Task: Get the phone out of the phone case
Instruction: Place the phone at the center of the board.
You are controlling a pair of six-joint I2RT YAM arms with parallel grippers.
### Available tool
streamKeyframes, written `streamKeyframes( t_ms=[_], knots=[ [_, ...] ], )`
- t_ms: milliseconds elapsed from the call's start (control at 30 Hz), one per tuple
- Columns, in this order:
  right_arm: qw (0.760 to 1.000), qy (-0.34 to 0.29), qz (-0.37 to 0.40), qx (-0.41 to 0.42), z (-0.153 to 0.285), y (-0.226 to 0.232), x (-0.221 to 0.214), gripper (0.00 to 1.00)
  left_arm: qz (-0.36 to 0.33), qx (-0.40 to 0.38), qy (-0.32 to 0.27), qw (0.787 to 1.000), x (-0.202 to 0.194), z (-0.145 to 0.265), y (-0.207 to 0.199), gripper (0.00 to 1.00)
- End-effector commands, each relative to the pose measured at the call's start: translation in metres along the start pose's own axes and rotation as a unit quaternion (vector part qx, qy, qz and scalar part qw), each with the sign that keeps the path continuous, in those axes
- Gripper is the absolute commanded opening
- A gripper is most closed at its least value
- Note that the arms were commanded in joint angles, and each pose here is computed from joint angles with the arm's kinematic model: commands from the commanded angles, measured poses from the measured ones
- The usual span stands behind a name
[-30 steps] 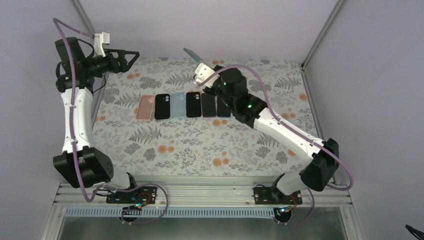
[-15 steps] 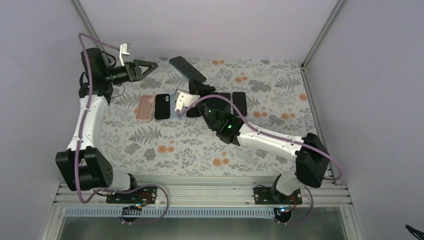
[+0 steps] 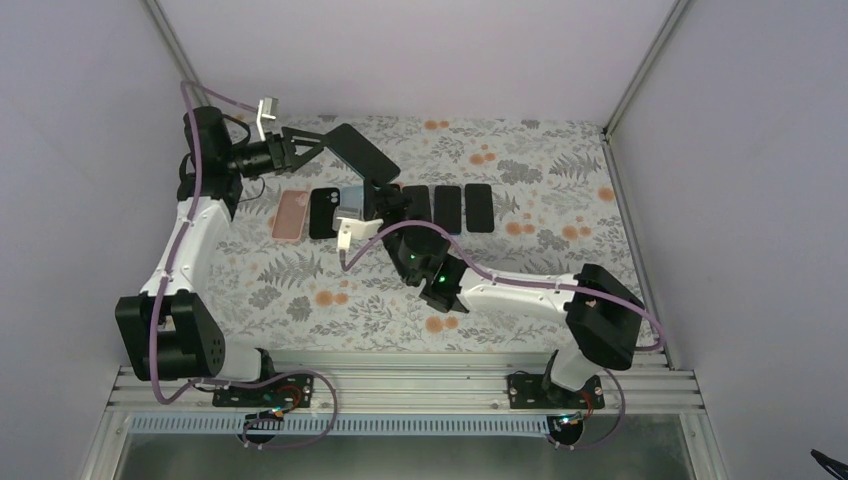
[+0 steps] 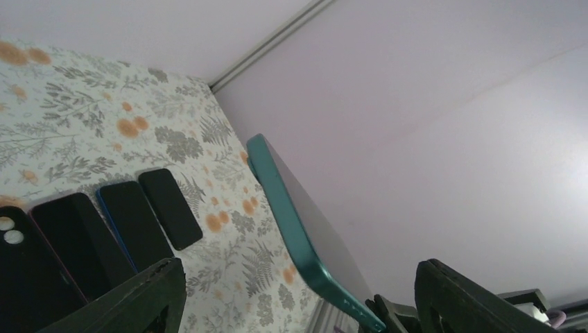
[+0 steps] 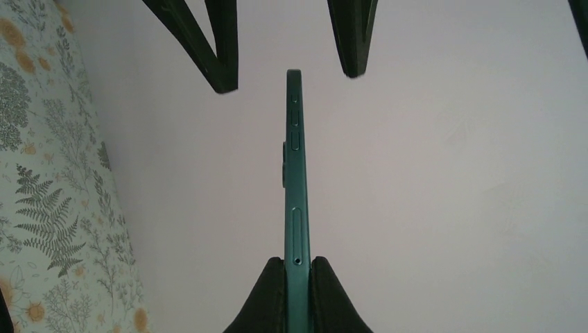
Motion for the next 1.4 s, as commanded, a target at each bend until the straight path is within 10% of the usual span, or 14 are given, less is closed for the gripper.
streamKeyframes(
  t_ms=[0,333,767,1133,1367],
  knots=[
    [0.998,-0.005,-0.014,-0.064,0.008,-0.028,0.009,0.04,-0.004,-0.012,0.01,1.0,-0.007,-0.007,-0.005,0.81],
    [0.996,-0.004,0.038,-0.083,0.018,-0.003,0.019,0.04,0.039,-0.018,0.022,0.999,-0.016,-0.015,0.012,0.66],
    [0.995,0.002,0.058,-0.083,0.019,0.011,0.02,0.06,0.057,-0.008,0.02,0.998,-0.02,-0.017,0.023,0.08],
    [1.0,-0.012,0.004,0.0,0.031,0.029,0.011,0.99,0.009,0.007,0.01,1.0,-0.008,-0.013,0.017,0.02],
    [0.976,-0.04,-0.129,0.174,0.038,0.047,0.023,0.99,-0.05,0.027,0.006,0.998,-0.008,-0.009,0.013,0.02]
  ],
)
Point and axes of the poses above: each gripper's point midway between its finger pads, its own z axis back along the fingers, its own y axis along the line the jaws close on, x = y × z, the point moved 1 cm from there along z, back along the fingers, and after that the axes turned 5 degrees about z, right-handed, at the moved point
